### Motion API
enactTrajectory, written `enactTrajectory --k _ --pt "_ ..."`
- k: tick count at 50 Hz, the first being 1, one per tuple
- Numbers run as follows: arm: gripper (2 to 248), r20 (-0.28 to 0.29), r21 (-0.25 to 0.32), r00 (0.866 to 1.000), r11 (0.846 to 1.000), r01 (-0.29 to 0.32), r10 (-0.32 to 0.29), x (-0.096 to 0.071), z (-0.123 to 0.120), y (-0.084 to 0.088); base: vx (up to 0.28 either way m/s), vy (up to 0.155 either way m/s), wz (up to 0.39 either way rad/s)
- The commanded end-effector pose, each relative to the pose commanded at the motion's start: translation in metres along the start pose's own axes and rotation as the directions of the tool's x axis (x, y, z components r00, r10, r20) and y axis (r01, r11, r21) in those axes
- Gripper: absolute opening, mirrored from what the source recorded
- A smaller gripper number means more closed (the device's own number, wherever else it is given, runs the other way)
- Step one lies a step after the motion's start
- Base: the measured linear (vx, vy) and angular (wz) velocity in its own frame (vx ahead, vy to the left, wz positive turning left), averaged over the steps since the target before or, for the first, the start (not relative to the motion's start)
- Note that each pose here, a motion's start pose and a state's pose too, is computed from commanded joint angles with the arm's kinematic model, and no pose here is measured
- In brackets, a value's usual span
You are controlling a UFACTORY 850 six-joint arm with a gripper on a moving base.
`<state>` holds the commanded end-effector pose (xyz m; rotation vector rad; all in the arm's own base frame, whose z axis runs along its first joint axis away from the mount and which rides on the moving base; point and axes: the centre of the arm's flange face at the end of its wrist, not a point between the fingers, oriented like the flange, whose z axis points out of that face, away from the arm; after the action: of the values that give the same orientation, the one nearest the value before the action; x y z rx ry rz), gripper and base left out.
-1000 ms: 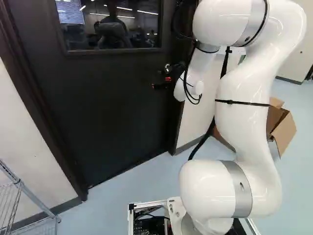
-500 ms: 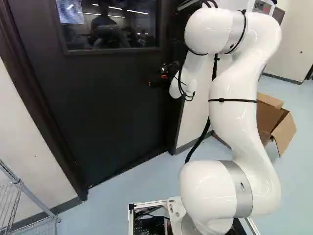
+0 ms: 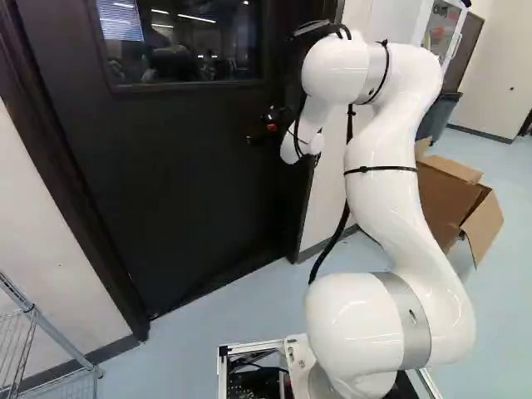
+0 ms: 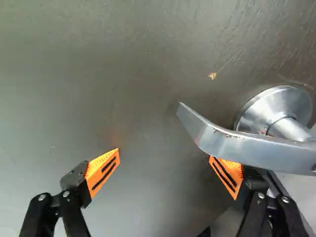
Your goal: Open the door and move inside
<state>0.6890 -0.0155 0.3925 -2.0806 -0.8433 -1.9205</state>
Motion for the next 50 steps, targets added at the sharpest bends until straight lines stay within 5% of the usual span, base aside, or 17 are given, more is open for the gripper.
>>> enactTrajectory --k 37,50 --pt "247 -0.077 0.014 0.996 0.998 0.055 -0.054 -0.009 0.08 0.016 0.0 0.0 0.0" --pt "247 -0.08 0.021 0.995 0.998 0.056 -0.054 -0.007 0.083 0.011 0.0 0.0 0.0"
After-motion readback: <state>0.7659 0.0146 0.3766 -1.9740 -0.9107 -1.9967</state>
